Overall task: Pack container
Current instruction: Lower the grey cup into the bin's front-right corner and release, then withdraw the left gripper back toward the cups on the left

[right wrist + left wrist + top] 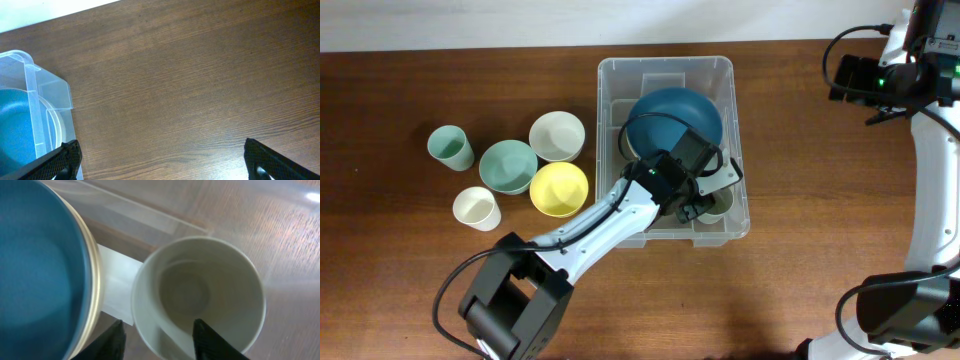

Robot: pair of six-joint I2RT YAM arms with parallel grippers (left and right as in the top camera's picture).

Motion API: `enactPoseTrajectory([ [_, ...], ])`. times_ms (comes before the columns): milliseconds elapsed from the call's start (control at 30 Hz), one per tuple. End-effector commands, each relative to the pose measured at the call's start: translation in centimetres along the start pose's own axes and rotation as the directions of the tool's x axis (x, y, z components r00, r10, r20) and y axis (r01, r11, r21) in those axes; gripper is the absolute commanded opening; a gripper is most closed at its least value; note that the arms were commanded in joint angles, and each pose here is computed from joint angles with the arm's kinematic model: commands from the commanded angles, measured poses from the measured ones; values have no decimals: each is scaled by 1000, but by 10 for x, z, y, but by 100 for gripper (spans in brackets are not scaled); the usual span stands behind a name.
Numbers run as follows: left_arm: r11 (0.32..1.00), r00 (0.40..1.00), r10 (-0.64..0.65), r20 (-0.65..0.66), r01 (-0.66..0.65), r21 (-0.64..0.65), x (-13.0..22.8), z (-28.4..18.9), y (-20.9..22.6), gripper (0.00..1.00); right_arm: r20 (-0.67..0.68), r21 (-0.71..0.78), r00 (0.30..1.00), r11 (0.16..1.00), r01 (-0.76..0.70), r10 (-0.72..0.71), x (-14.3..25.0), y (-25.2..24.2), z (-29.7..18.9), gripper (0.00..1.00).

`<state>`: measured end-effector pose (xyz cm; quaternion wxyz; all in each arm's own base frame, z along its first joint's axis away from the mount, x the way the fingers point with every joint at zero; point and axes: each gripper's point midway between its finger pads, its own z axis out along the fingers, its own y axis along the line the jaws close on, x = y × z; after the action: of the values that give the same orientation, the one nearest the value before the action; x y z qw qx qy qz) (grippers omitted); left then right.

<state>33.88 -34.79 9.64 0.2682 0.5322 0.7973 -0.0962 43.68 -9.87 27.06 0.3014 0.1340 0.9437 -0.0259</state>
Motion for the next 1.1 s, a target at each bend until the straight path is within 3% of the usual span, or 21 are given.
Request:
enactPoseTrajectory([
  [0, 999, 998, -7, 64, 9, -38, -28, -15, 11, 52, 10, 7, 1000, 1000, -10, 10, -2, -2, -3, 99],
  [167, 988, 993, -45, 112, 61, -143, -52, -36, 35, 56, 10, 7, 1000, 1000, -10, 10, -2, -2, -3, 99],
  [233, 966, 988, -106, 115, 129, -224, -57, -50, 57, 64, 10, 7, 1000, 1000, -10, 10, -2, -2, -3, 99],
  [400, 860, 923, -357, 144, 385, -335, -40, -92, 124, 66, 10, 7, 1000, 1000, -10, 10, -2, -2, -3, 99],
  [567, 659, 761, -619, 195, 638, -399, 15, -139, 199, 67, 10, 7, 1000, 1000, -10, 10, -2, -2, -3, 99],
  [700, 506, 613, -753, 239, 771, -387, 75, -172, 249, 79, 10, 7, 1000, 1000, -10, 10, -2, -2, -3, 99],
  [833, 370, 485, -826, 289, 851, -372, 136, -201, 290, 80, 10, 7, 1000, 1000, -10, 10, -2, -2, -3, 99],
  [867, 298, 421, -850, 317, 880, -370, 163, -216, 304, 80, 10, 7, 1000, 1000, -10, 10, -2, -2, -3, 99],
  [1067, 85, 259, -875, 409, 913, -398, 239, -259, 334, 80, 10, 7, 1000, 1000, -10, 10, -2, -2, -3, 99],
])
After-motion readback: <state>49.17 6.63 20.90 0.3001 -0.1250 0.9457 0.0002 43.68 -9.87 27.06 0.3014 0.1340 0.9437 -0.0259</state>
